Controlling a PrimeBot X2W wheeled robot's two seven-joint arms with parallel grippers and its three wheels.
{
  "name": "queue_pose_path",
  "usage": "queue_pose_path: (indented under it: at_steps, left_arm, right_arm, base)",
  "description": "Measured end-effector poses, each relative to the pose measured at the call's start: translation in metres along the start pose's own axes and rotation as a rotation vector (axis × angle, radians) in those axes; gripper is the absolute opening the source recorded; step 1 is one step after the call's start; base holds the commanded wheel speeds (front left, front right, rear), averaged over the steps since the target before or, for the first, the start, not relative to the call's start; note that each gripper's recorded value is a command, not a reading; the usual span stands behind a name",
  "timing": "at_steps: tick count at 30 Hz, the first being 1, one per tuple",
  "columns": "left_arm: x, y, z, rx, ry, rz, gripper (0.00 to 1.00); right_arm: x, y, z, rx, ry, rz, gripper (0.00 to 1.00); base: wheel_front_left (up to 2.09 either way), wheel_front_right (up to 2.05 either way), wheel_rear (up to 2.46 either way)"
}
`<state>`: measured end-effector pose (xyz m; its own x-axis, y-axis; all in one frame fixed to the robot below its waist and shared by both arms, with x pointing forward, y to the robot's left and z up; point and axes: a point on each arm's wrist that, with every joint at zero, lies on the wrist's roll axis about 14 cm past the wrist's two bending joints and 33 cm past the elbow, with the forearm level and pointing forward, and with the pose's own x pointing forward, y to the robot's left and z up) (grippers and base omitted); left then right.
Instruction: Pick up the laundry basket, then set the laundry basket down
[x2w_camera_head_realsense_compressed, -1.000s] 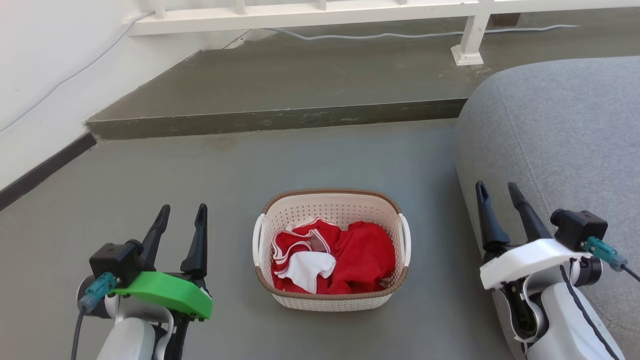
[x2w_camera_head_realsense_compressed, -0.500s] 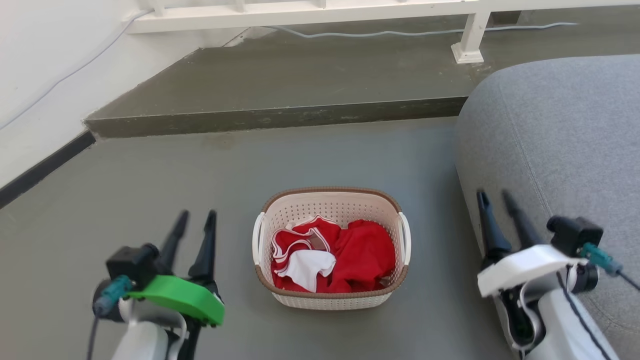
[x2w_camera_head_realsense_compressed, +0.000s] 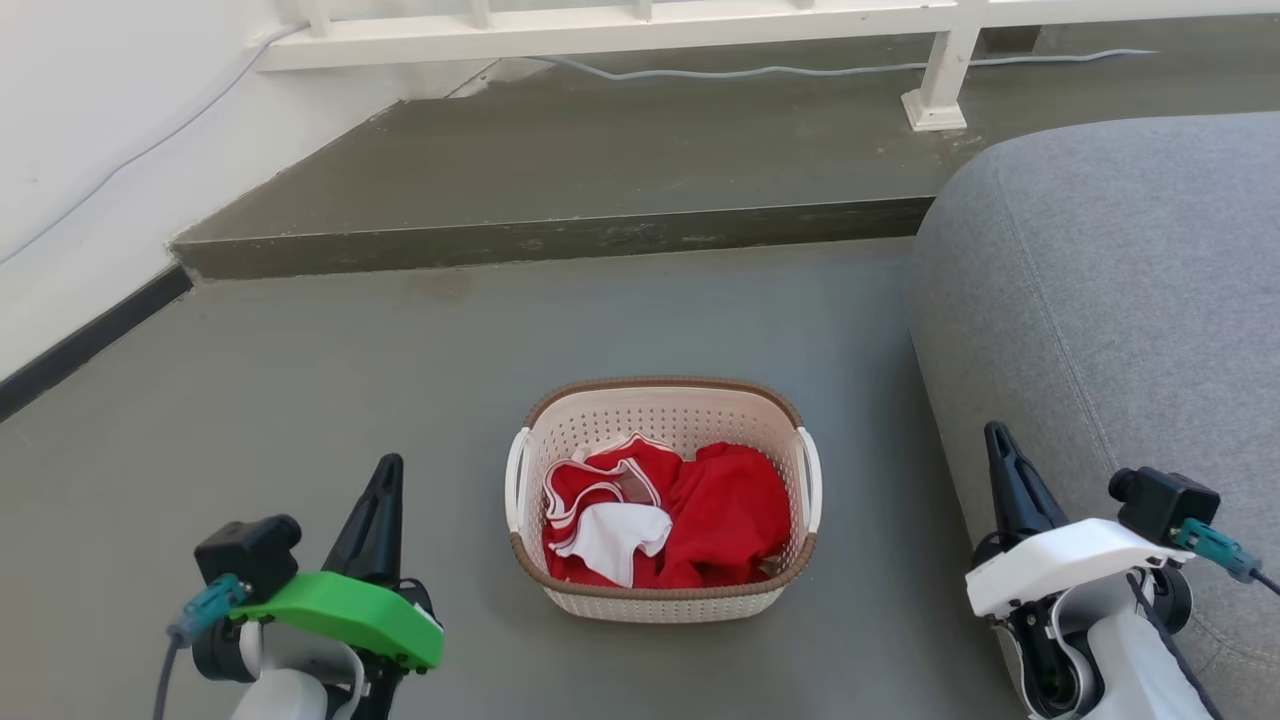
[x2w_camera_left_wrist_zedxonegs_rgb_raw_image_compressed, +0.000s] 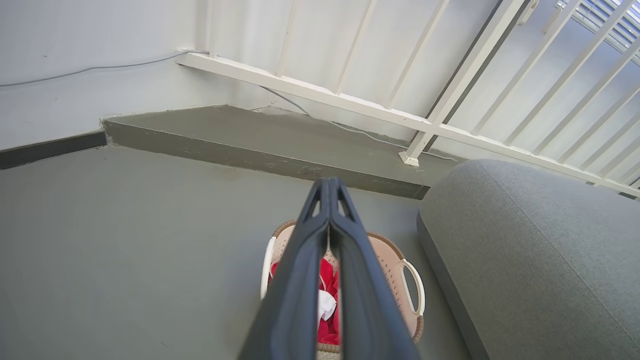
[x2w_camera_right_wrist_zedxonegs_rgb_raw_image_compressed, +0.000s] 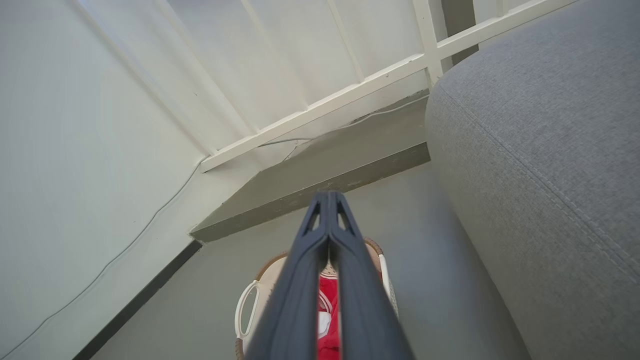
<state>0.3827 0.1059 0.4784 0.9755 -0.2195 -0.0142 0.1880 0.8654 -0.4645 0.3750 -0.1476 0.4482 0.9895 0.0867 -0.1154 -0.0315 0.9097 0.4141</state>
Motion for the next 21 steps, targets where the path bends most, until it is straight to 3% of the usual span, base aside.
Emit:
queue_pose_path:
  at_steps: [21]
  left_arm:
    - [-0.001,0.018,0.012,-0.262,-0.019,0.079,0.0]
  right_arm:
    - [0.0,-0.015,0.009,0.281,-0.006,-0.069,0.0]
  base:
    - [0.0,0.0,0.0]
